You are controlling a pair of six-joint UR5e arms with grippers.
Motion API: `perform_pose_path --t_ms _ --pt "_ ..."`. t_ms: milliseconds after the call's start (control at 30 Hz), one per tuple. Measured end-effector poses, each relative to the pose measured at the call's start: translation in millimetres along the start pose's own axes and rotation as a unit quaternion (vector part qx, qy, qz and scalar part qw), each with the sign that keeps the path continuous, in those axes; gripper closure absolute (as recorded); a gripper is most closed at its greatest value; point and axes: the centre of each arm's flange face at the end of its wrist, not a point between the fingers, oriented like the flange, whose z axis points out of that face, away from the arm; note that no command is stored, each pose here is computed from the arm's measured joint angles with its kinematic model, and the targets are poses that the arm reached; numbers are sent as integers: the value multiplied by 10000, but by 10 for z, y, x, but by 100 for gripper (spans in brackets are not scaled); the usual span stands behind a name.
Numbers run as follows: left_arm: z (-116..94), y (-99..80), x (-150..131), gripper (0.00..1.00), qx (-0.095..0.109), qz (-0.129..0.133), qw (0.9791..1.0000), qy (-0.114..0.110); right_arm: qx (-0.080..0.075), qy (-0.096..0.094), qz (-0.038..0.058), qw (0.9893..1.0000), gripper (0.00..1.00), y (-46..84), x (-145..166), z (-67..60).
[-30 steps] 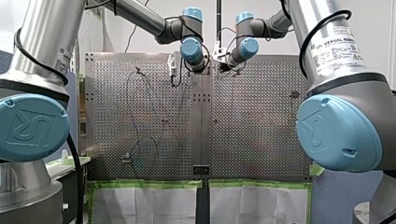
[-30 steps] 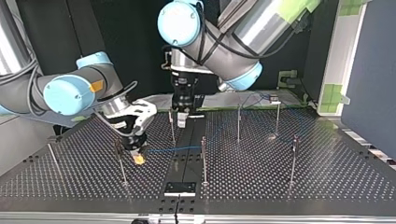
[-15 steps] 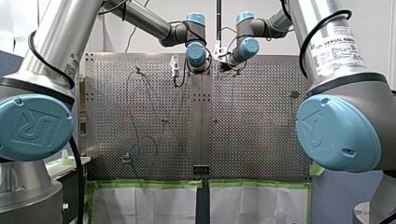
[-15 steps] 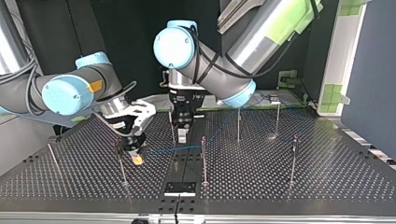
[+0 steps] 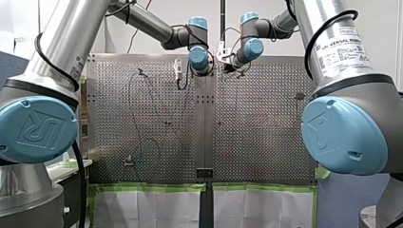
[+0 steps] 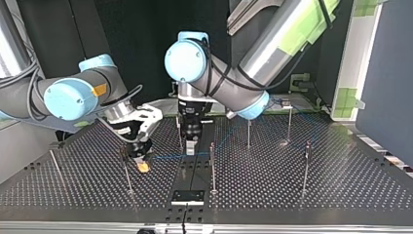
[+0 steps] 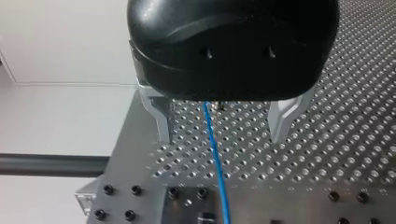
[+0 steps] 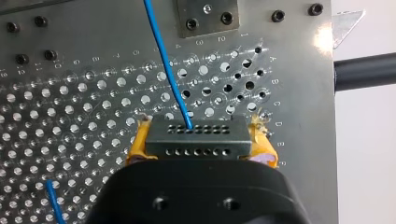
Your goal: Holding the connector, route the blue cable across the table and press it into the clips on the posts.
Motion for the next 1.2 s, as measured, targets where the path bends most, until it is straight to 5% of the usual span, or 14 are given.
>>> perform_pose_path --t_ms 333,767,1200 --pt "309 -52 129 0 -125 35 9999 50 16 -6 -1 10000 100 -21 -7 0" --pt "556 9 -62 0 -104 -86 9997 -191 8 1 -1 10000 100 -16 -8 3" --pt "812 -68 228 0 -209 216 9993 202 19 1 -2 10000 100 -31 -9 3"
